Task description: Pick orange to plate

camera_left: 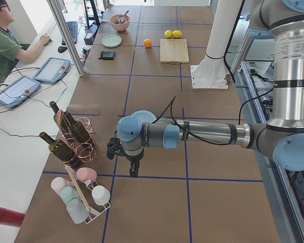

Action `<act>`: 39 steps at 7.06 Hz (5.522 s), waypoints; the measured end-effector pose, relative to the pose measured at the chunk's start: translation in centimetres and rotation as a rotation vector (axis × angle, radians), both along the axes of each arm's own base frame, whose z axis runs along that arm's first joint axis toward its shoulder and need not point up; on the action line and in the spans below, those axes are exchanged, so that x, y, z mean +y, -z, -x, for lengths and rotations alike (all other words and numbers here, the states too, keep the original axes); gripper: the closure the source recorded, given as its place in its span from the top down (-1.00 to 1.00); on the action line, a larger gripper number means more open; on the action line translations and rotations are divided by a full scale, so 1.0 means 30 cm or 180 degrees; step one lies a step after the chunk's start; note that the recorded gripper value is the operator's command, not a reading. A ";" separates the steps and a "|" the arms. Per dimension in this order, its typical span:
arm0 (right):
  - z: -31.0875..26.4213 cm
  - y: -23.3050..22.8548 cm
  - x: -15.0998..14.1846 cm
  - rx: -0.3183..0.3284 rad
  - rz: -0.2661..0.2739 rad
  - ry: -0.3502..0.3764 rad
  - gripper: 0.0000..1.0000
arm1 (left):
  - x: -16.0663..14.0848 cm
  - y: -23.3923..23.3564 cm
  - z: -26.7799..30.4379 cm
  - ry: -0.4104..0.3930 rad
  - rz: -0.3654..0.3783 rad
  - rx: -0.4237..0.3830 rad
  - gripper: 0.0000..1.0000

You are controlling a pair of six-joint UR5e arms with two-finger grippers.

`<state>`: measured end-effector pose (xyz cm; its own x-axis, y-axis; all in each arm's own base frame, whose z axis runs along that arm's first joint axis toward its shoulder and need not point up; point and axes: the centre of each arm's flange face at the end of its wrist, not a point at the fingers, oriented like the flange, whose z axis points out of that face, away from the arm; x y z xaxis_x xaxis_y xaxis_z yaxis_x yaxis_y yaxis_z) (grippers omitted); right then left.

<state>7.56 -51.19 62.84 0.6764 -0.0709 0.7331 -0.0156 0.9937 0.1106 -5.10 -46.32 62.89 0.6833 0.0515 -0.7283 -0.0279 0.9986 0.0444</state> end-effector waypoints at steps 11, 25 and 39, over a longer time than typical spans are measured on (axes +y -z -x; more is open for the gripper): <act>0.063 0.078 -0.053 0.0000 -0.0139 0.0106 1.00 | -0.060 0.306 -0.536 0.0393 -0.0012 0.0406 0.93; 0.074 0.095 -0.052 -0.0137 -0.0137 0.0116 1.00 | 0.105 0.201 -1.116 0.0687 0.0098 0.0118 -0.21; 0.096 0.091 -0.032 -0.0161 -0.0042 -0.0075 1.00 | -0.105 1.079 -1.413 0.0729 0.1006 0.1011 -1.00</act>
